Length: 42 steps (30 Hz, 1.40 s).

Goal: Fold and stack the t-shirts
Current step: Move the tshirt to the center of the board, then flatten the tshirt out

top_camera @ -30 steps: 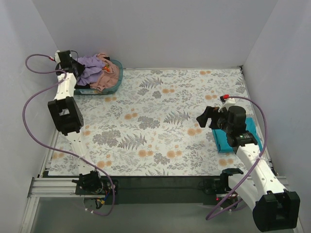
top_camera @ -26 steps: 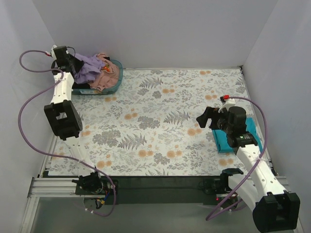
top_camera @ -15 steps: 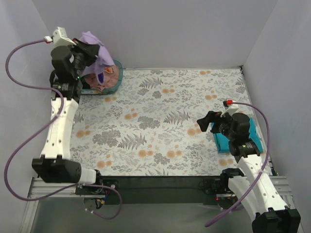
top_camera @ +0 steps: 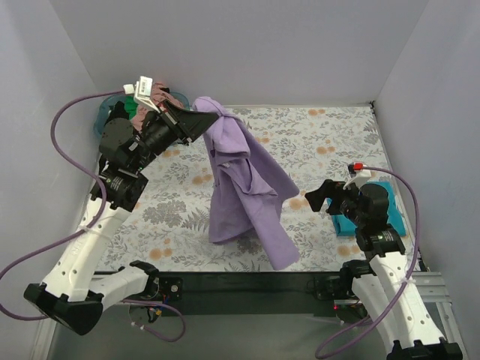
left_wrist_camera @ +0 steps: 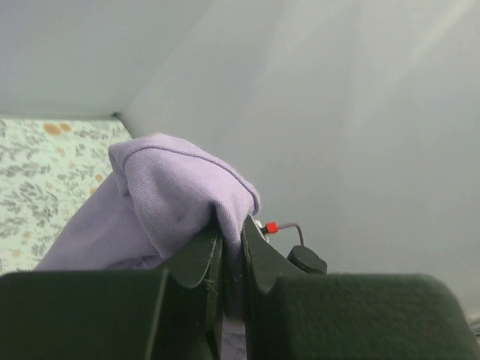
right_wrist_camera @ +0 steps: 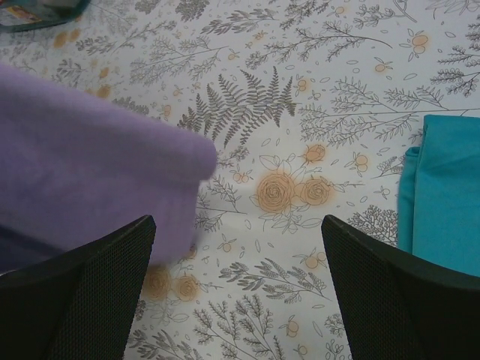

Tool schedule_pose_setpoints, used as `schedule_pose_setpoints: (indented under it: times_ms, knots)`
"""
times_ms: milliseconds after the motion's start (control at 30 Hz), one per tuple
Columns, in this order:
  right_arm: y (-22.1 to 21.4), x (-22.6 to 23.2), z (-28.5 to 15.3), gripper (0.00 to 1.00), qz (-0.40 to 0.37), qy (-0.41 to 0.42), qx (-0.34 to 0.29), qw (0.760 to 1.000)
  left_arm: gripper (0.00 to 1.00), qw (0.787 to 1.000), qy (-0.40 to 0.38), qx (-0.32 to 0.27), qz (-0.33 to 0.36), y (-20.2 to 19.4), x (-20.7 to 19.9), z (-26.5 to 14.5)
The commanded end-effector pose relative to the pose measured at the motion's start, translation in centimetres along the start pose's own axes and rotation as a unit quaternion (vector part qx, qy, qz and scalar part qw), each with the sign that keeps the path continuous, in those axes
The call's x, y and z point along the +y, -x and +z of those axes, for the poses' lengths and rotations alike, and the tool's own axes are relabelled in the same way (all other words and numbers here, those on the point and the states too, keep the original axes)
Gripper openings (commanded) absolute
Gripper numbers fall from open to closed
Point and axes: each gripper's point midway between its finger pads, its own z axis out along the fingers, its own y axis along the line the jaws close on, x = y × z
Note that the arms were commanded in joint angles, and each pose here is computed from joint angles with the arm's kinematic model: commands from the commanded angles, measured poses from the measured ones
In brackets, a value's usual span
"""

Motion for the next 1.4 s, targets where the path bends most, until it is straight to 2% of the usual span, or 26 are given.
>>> schedule_pose_setpoints:
  times_ms: [0,100,133,233,333,433,500,533,767,867,900,1033,1100,1300,1367]
  knots:
    - [-0.1,0.1,-0.6,0.98,0.003,-0.003,-0.006,1.0,0.0,1.0,-0.009,0.001,-0.019,-0.9,0.1,0.1]
    - [-0.8,-0.2,-0.7,0.98,0.001,-0.008,0.008,1.0,0.0,0.993,0.103,0.008,-0.06,-4.0,7.2,0.2]
    - [-1.1,-0.4,-0.6,0.98,-0.001,-0.011,0.017,1.0,0.0,0.984,0.163,0.003,-0.071,-5.2,10.6,-0.2]
    - [-2.7,-0.6,-0.6,0.97,-0.002,-0.013,0.067,0.998,0.0,0.948,0.294,0.045,-0.114,-11.4,19.4,-2.1]
    - [-5.5,0.2,-0.6,0.96,-0.002,0.007,0.129,0.992,0.0,0.912,0.373,0.085,-0.146,-16.5,25.1,-4.5]
    - [-8.9,1.1,-0.5,0.97,-0.015,0.008,0.179,0.984,0.0,0.89,0.413,0.109,-0.161,-19.8,28.1,-6.5]
    - [-10.5,2.0,-0.2,0.97,-0.011,0.008,0.202,0.979,0.0,0.881,0.431,0.111,-0.163,-20.7,29.2,-7.5]
    - [-11.8,2.9,-0.3,0.96,-0.033,0.014,0.217,0.975,0.0,0.875,0.44,0.116,-0.166,-21.4,29.7,-8.2]
    - [-15.9,4.4,0.0,0.9,-0.059,-0.019,0.274,0.96,0.0,0.872,0.445,0.125,-0.162,-22.5,30.0,-9.8]
    - [-16.8,4.6,0.3,0.7,-0.057,-0.031,0.294,0.954,0.0,0.872,0.449,0.118,-0.155,-22.2,30.0,-10.2]
    - [-17.0,4.6,0.4,0.49,-0.057,-0.04,0.295,0.953,0.0,0.874,0.447,0.117,-0.154,-22.0,29.7,-10.3]
    - [-15.8,5.7,0.5,0.2,-0.054,-0.038,0.277,0.959,0.0,0.874,0.453,0.104,-0.143,-21.2,29.6,-10.6]
    - [-14.7,6.1,0.2,0.11,-0.051,-0.038,0.266,0.962,0.0,0.876,0.452,0.099,-0.141,-20.7,29.3,-10.4]
    - [-11.0,5.1,-1.3,0.01,-0.068,-0.09,0.235,0.965,0.0,0.887,0.437,0.078,-0.129,-17.9,27.2,-9.2]
    - [-7.4,6.1,-1.6,0.01,-0.087,-0.081,0.192,0.974,0.0,0.895,0.423,0.069,-0.121,-16.4,25.8,-8.7]
